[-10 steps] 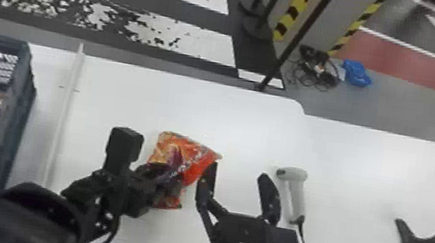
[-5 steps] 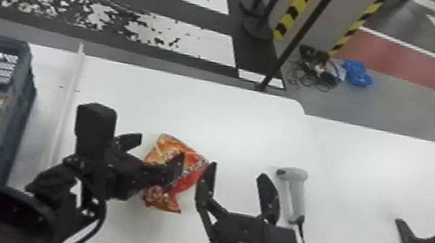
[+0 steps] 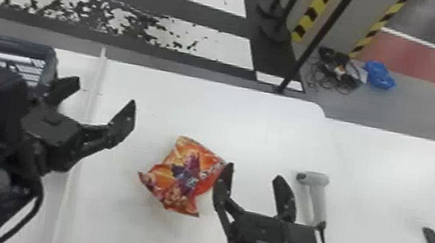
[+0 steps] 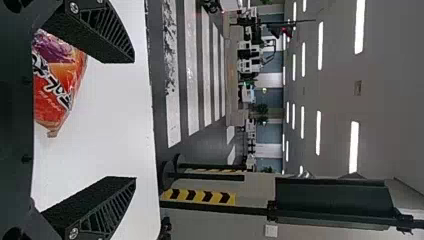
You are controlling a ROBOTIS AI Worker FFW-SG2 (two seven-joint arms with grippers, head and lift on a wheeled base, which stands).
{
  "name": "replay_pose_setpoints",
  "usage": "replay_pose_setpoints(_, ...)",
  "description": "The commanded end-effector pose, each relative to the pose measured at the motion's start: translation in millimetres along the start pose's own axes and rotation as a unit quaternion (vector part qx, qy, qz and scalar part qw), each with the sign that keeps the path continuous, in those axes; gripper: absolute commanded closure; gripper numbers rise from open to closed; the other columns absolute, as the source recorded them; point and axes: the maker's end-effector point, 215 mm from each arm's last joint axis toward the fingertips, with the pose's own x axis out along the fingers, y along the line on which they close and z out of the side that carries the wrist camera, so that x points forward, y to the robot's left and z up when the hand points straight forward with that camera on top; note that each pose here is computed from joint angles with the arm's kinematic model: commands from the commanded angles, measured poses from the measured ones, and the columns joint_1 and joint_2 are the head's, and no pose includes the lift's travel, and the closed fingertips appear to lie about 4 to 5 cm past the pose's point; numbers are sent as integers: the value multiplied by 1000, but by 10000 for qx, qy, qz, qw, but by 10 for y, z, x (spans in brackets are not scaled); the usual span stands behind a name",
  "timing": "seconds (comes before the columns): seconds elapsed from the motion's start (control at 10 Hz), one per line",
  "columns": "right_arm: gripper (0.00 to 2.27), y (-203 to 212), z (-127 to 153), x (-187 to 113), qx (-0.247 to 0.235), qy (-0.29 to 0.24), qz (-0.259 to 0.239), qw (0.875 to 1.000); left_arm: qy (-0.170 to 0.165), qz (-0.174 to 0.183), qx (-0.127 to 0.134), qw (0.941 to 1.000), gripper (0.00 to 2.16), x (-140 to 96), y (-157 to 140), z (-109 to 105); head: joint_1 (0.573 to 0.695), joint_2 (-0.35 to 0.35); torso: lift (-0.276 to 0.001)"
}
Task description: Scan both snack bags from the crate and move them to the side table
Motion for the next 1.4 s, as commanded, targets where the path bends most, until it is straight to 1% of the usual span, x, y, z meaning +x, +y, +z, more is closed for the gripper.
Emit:
replay_pose_setpoints(0.0,83,12,-26,15,55,33,7,10000,-386,319,305,9983,87,-272,377,184,695,-203,-75)
replay_pose_setpoints(0.2,80,30,-87,28,255,165,0,9995,-605,705,563,9941,87,-626,784,210,695,-133,-75)
replay_pose_setpoints(0.3,83,37,-121,39,318,243,4,9992,-782,820,560,9920,97,-803,920,265,695,-90,-75)
replay_pose_setpoints(0.4,80,61,-143,39,347,296,35,9990,-933,898,639,9895,103,-978,1014,305,695,-54,-75)
replay_pose_setpoints(0.5,80,115,-221,49,488,475,155,9976,-917,951,639,9892,103,-1076,1081,262,695,-23,-75)
replay_pose_setpoints(0.6,87,183,-322,58,752,750,322,9938,-977,942,653,9886,124,-1170,1087,258,695,-8,-75)
replay_pose_setpoints(0.7,87,256,-462,44,1017,1090,527,9874,-940,932,639,9891,134,-1215,1097,207,695,22,-75)
replay_pose_setpoints(0.8,90,316,-657,5,1230,1541,676,9780,-976,943,607,9889,134,-1236,1100,187,695,43,-75)
replay_pose_setpoints(0.9,93,368,-839,-70,1522,1997,842,9643,-943,935,589,9894,137,-1235,1104,147,695,59,-75)
replay_pose_setpoints(1.0,103,425,-1001,-183,1801,2488,1042,9459,-932,940,552,9897,140,-1236,1112,125,695,65,-75)
replay_pose_setpoints(1.1,110,480,-1125,-319,1938,2919,1187,9291,-936,930,445,9903,144,-1226,1103,96,695,79,-75)
replay_pose_setpoints(1.2,110,529,-1221,-425,2000,3237,1270,9160,-915,909,430,9907,144,-1216,1091,67,695,94,-75)
replay_pose_setpoints(1.3,110,613,-1255,-503,2311,3472,1441,8974,-887,891,417,9912,144,-1207,1091,22,695,103,-75)
